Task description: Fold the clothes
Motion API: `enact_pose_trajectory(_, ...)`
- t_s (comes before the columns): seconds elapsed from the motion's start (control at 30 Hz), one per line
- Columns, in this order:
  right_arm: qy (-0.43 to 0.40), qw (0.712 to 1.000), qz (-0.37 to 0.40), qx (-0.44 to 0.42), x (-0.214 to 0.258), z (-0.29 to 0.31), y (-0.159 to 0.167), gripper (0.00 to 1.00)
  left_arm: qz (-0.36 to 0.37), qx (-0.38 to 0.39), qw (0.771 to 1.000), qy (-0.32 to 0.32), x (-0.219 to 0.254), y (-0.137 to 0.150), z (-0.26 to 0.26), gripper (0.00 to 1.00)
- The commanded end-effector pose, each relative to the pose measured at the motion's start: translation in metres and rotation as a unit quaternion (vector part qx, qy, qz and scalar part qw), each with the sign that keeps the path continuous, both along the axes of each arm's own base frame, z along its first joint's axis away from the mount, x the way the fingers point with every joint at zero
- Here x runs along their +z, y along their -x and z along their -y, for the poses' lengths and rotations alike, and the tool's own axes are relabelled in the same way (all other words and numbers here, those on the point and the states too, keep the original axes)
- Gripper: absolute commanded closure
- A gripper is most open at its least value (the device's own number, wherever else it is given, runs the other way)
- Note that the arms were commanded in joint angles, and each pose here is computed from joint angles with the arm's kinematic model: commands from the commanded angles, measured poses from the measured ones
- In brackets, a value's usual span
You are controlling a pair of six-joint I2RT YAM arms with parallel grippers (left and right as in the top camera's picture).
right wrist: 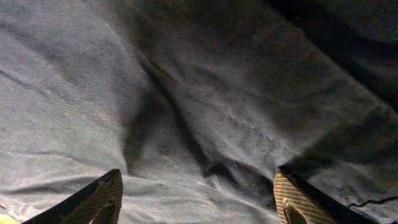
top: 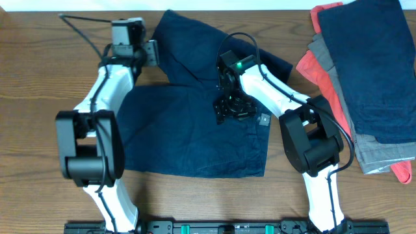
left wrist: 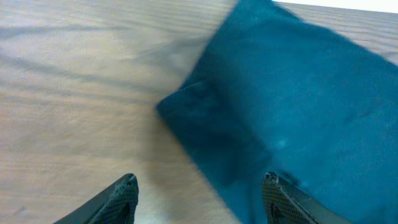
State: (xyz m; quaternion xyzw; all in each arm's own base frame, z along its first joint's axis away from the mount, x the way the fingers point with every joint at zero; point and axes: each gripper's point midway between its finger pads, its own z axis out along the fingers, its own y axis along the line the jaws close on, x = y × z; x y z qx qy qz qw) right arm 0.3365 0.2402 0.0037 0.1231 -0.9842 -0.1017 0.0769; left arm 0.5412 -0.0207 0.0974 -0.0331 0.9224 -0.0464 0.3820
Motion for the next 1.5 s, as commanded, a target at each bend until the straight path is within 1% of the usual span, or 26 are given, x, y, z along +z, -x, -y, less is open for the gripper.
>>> enact_pose_trajectory(0.0, -0.006, 1.000, -0.016, -0.020, -0.008, 0.007, 0.004, 0.23, 0.023, -0.039, 0.999, -0.011, 0.008, -0.025, 0.034, 0.35)
enact_pose_trajectory(0.13, -0.026, 0.999, 0.022, -0.043, 0.022, 0.019, -0.016, 0.22, 0.015, -0.068, 0.997, -0.011, -0.010, -0.043, 0.071, 0.35)
enact_pose_trajectory(0.33, -0.034, 0.996, 0.048, -0.070, 0.042, 0.040, -0.033, 0.22, -0.014, -0.090, 0.996, -0.013, -0.049, -0.042, 0.097, 0.35)
enact_pose_trajectory(0.5, -0.034, 0.995, 0.051, -0.080, 0.042, 0.050, -0.039, 0.21, -0.038, -0.089, 0.995, -0.018, -0.071, -0.037, 0.096, 0.35)
enact_pose_trajectory(0.7, -0.041, 0.994, 0.066, -0.080, 0.043, 0.048, -0.046, 0.20, -0.062, -0.044, 0.995, -0.068, -0.081, -0.031, 0.068, 0.35)
enact_pose_trajectory(0.87, -0.044, 0.993, 0.074, -0.080, 0.043, 0.046, -0.050, 0.19, -0.101, 0.006, 0.991, -0.092, -0.088, -0.016, 0.041, 0.36)
enact_pose_trajectory(1.0, -0.045, 0.992, 0.082, -0.080, 0.043, 0.046, -0.054, 0.19, -0.128, 0.037, 0.988, -0.081, -0.082, -0.003, 0.024, 0.36)
enact_pose_trajectory(1.23, -0.048, 0.992, 0.090, -0.080, 0.044, 0.045, -0.058, 0.19, -0.154, 0.092, 0.982, -0.053, -0.055, 0.017, -0.001, 0.36)
enact_pose_trajectory(1.33, -0.049, 0.991, 0.091, -0.080, 0.044, 0.044, -0.059, 0.19, -0.182, 0.098, 0.977, -0.048, -0.055, 0.031, -0.006, 0.36)
enact_pose_trajectory(1.47, -0.050, 0.991, 0.093, -0.079, 0.044, 0.044, -0.059, 0.18, -0.240, 0.106, 0.964, -0.056, -0.065, 0.058, -0.017, 0.36)
